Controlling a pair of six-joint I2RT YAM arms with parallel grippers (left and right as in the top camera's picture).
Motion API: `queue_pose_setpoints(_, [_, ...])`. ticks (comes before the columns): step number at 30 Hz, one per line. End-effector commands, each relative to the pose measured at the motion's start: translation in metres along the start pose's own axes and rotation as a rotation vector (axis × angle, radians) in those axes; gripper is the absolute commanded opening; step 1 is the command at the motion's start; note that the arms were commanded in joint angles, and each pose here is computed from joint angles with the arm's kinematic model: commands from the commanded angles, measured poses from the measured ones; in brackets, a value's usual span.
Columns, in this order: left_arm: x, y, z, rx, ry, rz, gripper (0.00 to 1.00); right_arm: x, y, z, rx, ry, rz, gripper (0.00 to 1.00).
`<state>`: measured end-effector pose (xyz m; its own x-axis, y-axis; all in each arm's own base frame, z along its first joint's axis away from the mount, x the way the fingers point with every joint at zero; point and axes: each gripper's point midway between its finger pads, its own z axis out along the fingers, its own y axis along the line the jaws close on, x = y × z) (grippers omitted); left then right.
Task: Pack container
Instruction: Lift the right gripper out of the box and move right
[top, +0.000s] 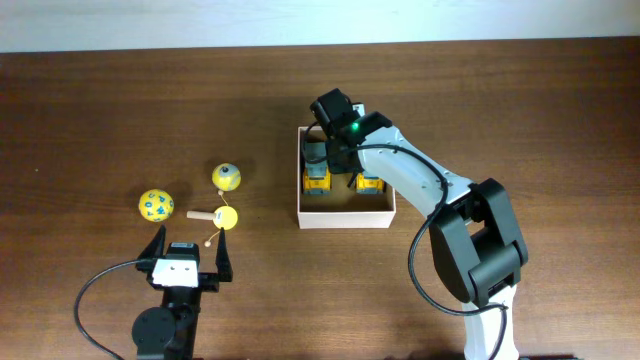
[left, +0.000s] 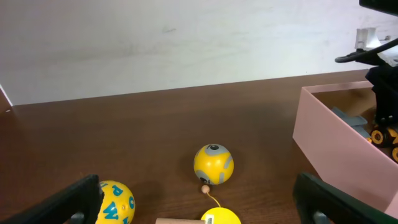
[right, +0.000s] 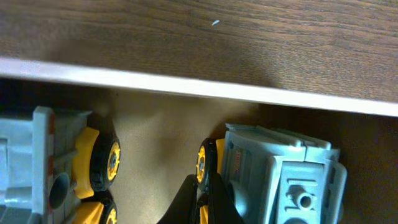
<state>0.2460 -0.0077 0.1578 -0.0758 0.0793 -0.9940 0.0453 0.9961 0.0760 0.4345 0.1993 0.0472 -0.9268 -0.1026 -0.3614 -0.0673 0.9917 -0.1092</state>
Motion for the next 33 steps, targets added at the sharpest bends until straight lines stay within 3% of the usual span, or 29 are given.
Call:
queue_pose_setpoints(1, [0.001, 0.000, 0.000, 0.000, -0.002, 0.005, 0.99, 0.004, -0.004, 0.006, 0.023, 0.017, -0.027, 0.04])
queue_pose_setpoints(7, [0.001, 0.000, 0.000, 0.000, -0.002, 0.005, 0.99, -0.001, -0.001, 0.002, 0.005, 0.011, -0.070, 0.04])
queue_pose_setpoints(17, [0.001, 0.000, 0.000, 0.000, -0.002, 0.005, 0.99, -0.030, 0.001, -0.066, -0.060, -0.031, -0.087, 0.23])
queue_pose_setpoints(20, [0.001, 0.000, 0.000, 0.000, -0.002, 0.005, 0.99, -0.037, -0.006, -0.094, -0.060, -0.044, -0.091, 0.36])
queue_pose_setpoints(26, [0.001, 0.000, 0.000, 0.000, -0.002, 0.005, 0.99, -0.032, -0.041, -0.129, -0.023, -0.014, -0.029, 0.50])
queue_pose_setpoints(28, [0.001, 0.000, 0.000, 0.000, -0.002, 0.005, 0.99, -0.026, -0.058, -0.133, -0.004, 0.014, 0.001, 0.62])
queue_pose_setpoints(30, [0.001, 0.000, 0.000, 0.000, -0.002, 0.005, 0.99, -0.018, -0.079, -0.135, 0.034, 0.056, 0.054, 0.83])
queue_pose_setpoints(33, [0.001, 0.000, 0.000, 0.000, -0.002, 0.005, 0.99, -0.005, -0.116, -0.137, 0.128, 0.113, 0.180, 0.88])
